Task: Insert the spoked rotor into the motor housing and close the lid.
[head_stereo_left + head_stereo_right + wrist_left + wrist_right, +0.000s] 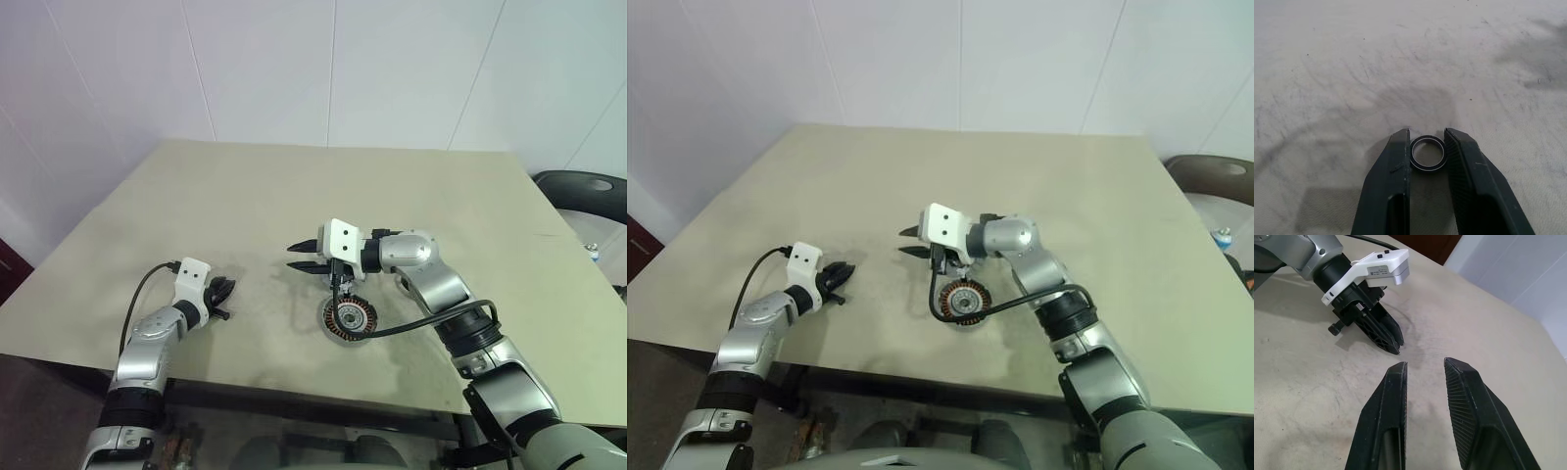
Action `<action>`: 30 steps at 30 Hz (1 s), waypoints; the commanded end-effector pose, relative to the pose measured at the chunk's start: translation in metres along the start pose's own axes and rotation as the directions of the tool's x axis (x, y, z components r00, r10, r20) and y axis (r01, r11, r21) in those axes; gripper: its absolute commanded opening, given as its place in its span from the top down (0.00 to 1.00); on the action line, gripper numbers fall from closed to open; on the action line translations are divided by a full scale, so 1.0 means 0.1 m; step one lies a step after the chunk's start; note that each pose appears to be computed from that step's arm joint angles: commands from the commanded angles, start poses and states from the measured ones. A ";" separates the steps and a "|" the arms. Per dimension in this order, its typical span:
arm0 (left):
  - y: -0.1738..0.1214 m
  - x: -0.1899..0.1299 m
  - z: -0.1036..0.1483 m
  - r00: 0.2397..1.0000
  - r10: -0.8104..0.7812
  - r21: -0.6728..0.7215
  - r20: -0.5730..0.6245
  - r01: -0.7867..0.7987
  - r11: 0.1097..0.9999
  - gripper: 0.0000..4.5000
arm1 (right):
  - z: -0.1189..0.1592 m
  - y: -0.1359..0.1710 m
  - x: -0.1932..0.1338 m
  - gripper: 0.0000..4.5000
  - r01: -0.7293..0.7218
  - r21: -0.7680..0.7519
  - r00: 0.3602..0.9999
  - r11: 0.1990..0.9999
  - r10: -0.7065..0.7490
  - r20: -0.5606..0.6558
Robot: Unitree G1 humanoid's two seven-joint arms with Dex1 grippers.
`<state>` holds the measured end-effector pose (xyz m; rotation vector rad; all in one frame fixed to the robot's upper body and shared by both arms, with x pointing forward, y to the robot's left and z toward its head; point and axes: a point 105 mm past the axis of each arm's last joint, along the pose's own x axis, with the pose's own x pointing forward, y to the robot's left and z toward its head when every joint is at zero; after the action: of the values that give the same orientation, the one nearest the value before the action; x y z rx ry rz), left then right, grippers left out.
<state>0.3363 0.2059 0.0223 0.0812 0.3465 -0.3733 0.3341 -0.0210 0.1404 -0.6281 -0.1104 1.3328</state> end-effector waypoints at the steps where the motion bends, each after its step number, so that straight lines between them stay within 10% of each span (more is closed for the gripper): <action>1: 0.09 -0.02 -0.14 0.997 0.034 0.001 -0.064 -0.034 0.999 0.81 | 0.13 -0.10 -0.02 0.72 0.032 -0.036 0.999 0.999 -0.030 0.034; 14: 0.05 -0.06 -0.01 1.000 -0.007 0.007 -0.020 0.007 1.000 0.84 | 0.11 -0.10 0.00 0.72 0.036 -0.037 0.999 0.999 -0.035 0.032; 23: -0.35 -0.29 0.89 0.888 -0.282 0.040 0.362 0.287 0.957 0.84 | 0.10 -0.13 0.01 0.72 0.046 -0.042 0.999 0.998 -0.045 0.029; 30: -0.67 -0.39 0.87 0.820 -0.506 0.197 0.267 0.467 0.862 0.84 | 0.11 -0.24 0.01 0.72 0.089 -0.021 0.995 0.996 -0.088 0.042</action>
<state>0.3083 0.1503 0.1116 0.0113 0.0384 -0.8585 0.3447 -0.0213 0.1379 -0.6228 -0.1056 1.2955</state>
